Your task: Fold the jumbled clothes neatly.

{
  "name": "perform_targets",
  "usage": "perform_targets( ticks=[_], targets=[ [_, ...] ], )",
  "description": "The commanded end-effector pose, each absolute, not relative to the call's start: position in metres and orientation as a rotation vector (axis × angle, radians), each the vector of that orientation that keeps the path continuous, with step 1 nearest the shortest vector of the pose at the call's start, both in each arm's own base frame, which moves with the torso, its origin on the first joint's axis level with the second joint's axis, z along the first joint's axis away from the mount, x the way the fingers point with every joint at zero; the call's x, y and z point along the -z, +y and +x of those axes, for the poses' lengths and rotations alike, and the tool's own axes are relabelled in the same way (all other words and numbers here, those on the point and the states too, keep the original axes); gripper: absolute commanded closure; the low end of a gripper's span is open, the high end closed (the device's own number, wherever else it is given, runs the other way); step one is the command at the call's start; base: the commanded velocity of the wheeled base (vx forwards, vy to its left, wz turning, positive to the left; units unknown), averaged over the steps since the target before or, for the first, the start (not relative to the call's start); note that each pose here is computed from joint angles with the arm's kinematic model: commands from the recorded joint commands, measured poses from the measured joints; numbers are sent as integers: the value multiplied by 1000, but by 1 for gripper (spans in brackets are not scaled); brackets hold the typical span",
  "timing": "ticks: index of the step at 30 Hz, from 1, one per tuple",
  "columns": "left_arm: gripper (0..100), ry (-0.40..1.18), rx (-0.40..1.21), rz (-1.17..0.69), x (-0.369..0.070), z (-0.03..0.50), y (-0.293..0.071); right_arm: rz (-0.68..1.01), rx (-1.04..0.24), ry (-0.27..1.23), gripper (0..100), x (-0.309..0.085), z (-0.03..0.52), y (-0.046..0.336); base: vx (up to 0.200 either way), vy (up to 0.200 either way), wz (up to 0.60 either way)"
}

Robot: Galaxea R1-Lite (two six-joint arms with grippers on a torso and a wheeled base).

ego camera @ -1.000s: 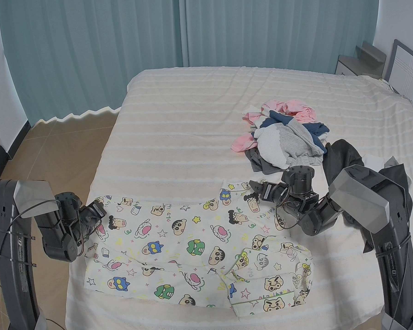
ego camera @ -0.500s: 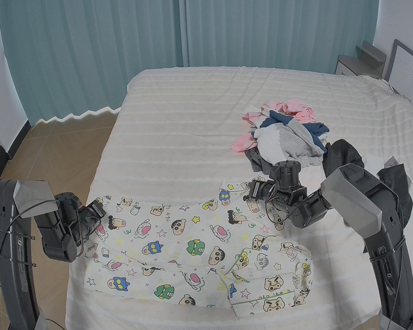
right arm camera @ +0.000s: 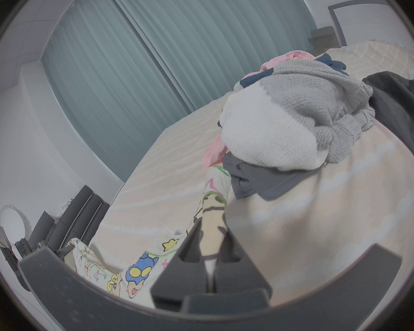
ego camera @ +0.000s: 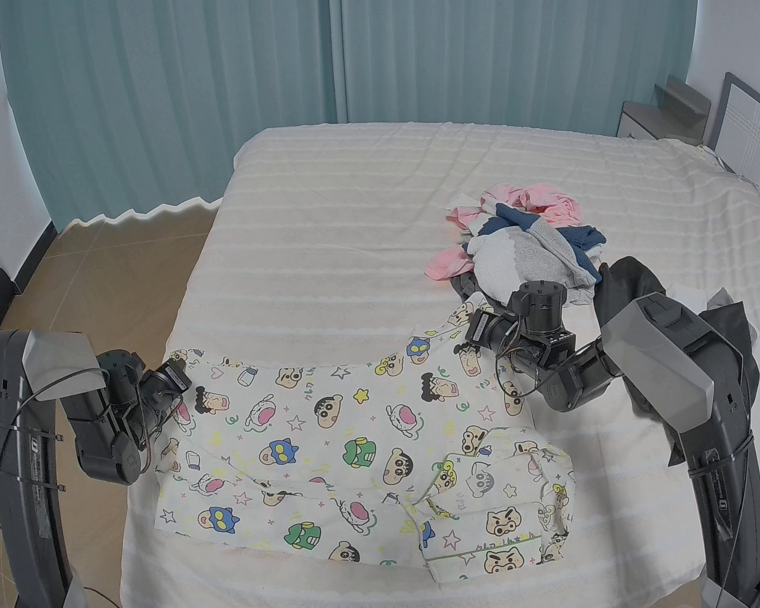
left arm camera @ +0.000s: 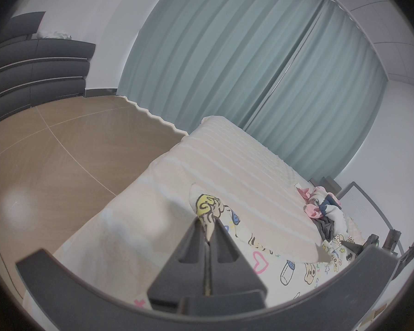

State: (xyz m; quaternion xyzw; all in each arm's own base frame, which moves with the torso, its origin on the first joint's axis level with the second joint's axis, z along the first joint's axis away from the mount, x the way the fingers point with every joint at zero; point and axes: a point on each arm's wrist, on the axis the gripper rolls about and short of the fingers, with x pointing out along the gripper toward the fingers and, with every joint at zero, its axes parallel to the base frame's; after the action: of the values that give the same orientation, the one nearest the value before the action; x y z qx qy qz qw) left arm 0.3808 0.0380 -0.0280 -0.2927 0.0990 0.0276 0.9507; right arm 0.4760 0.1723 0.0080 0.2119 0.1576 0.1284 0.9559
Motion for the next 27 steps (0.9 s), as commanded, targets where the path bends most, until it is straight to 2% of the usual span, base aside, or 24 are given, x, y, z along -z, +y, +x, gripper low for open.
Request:
perform_targets(
  ticks=[1,13,27],
  targets=[
    [100,190,-50,-592,22,378,38,438,-266,296,100,-19,472,169,0,0,0],
    [100,159,-34,-589,3,371,38,462,-316,249,100,-42,449,150,0,0,0],
    [100,155,12,-552,-5,370,29,462,-420,337,100,-23,409,139,0,0,0]
  ],
)
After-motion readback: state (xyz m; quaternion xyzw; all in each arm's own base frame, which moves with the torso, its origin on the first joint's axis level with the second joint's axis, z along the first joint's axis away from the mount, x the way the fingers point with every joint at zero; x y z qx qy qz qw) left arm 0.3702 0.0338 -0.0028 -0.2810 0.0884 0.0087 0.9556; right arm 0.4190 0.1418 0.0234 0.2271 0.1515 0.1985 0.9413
